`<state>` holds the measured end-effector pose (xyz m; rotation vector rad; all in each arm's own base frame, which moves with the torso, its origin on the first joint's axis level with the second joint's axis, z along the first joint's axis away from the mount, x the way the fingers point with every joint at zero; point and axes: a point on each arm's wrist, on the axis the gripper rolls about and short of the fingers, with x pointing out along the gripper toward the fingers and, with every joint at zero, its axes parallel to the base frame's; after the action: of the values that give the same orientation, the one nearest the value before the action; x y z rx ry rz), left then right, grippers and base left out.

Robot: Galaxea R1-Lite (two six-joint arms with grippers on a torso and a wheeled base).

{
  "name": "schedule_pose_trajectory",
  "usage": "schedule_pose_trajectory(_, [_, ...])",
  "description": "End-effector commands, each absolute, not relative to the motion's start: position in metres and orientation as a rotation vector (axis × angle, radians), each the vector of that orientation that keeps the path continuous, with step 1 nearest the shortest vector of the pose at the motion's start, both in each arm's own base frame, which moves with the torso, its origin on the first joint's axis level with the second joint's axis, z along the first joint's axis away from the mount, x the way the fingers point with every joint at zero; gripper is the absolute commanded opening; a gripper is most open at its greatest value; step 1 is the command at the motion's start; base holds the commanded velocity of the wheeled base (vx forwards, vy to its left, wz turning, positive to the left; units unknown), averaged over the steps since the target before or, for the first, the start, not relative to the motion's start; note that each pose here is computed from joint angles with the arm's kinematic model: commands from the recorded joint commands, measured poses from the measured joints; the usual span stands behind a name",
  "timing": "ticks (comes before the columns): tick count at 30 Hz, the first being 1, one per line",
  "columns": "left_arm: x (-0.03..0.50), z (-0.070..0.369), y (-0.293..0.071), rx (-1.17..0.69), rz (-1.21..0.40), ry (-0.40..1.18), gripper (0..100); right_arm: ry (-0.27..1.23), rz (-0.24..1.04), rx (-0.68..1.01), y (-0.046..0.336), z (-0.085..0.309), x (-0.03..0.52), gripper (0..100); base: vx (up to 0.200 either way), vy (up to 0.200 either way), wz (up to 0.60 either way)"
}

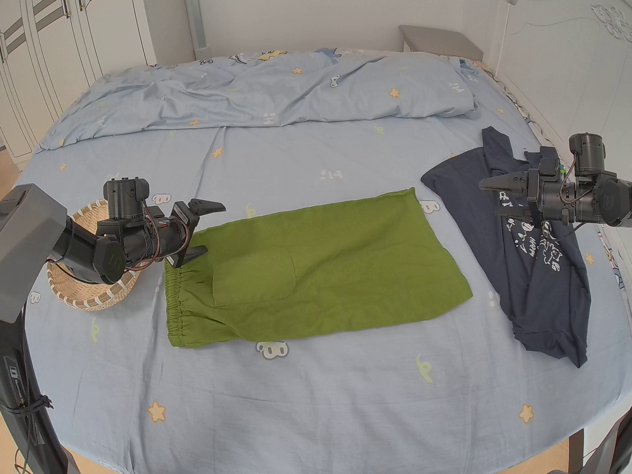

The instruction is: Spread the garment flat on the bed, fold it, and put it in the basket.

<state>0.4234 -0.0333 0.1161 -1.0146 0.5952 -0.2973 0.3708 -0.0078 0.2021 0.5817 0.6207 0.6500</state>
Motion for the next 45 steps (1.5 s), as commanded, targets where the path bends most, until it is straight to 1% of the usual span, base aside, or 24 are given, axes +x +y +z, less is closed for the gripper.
schedule_pose_trajectory(1, [0.429,0.11,-0.033,-1.034,-0.287,0.585,100,0.626,0.652,0.582,-0.006,0.2,0.371,100,0.0,0.0,0.0])
schedule_pose_trajectory(5, [0.42,0.113,-0.036,-1.033,-0.292,0.592,100,0.626,0.653,0.581,-0.006,0.2,0.371,100,0.0,0.0,0.0])
schedule_pose_trajectory(8, [0.402,0.134,-0.033,-1.027,-0.309,0.565,100,0.626,0.655,0.579,-0.005,0.201,0.371,100,0.0,0.0,0.0])
schedule_pose_trajectory(10, [0.378,0.145,-0.026,-1.006,-0.311,0.559,100,0.633,0.656,0.581,-0.004,0.199,0.37,100,0.0,0.0,0.0])
schedule_pose_trajectory(12, [0.367,0.144,-0.018,-0.978,-0.298,0.565,100,0.636,0.661,0.58,-0.003,0.198,0.37,100,0.0,0.0,0.0])
schedule_pose_trajectory(14, [0.346,0.14,-0.002,-0.945,-0.292,0.577,100,0.639,0.668,0.576,0.001,0.198,0.369,100,0.0,0.0,0.0])
schedule_pose_trajectory(17, [0.327,0.141,0.006,-0.944,-0.333,0.602,100,0.641,0.669,0.575,0.001,0.198,0.369,100,0.0,0.0,0.0])
schedule_pose_trajectory(18, [0.314,0.135,0.009,-0.943,-0.383,0.646,100,0.648,0.674,0.575,0.003,0.196,0.368,100,0.0,0.0,0.0])
schedule_pose_trajectory(20, [0.306,0.126,0.012,-0.928,-0.409,0.678,100,0.653,0.679,0.573,0.006,0.195,0.367,100,0.0,0.0,0.0])
schedule_pose_trajectory(21, [0.301,0.114,0.018,-0.875,-0.444,0.698,100,0.656,0.683,0.572,0.008,0.195,0.367,100,0.0,0.0,0.0])
schedule_pose_trajectory(25, [0.304,0.082,0.033,-0.811,-0.454,0.745,100,0.665,0.689,0.571,0.01,0.193,0.367,100,0.0,0.0,0.0])
schedule_pose_trajectory(27, [0.306,0.078,0.034,-0.811,-0.452,0.754,100,0.665,0.687,0.572,0.01,0.193,0.366,100,0.0,0.0,0.0])
schedule_pose_trajectory(29, [0.313,0.063,0.033,-0.815,-0.439,0.791,100,0.669,0.686,0.575,0.01,0.192,0.366,100,0.0,0.0,0.0])
schedule_pose_trajectory(35, [0.315,0.06,0.034,-0.819,-0.434,0.795,100,0.671,0.689,0.573,0.011,0.191,0.367,100,0.0,0.0,0.0])
schedule_pose_trajectory(38, [0.322,0.05,0.03,-0.816,-0.445,0.811,100,0.672,0.689,0.574,0.011,0.191,0.367,100,0.0,0.0,0.0])
schedule_pose_trajectory(45, [0.327,0.045,0.027,-0.798,-0.444,0.795,100,0.672,0.689,0.572,0.011,0.19,0.367,100,0.0,0.0,0.0])
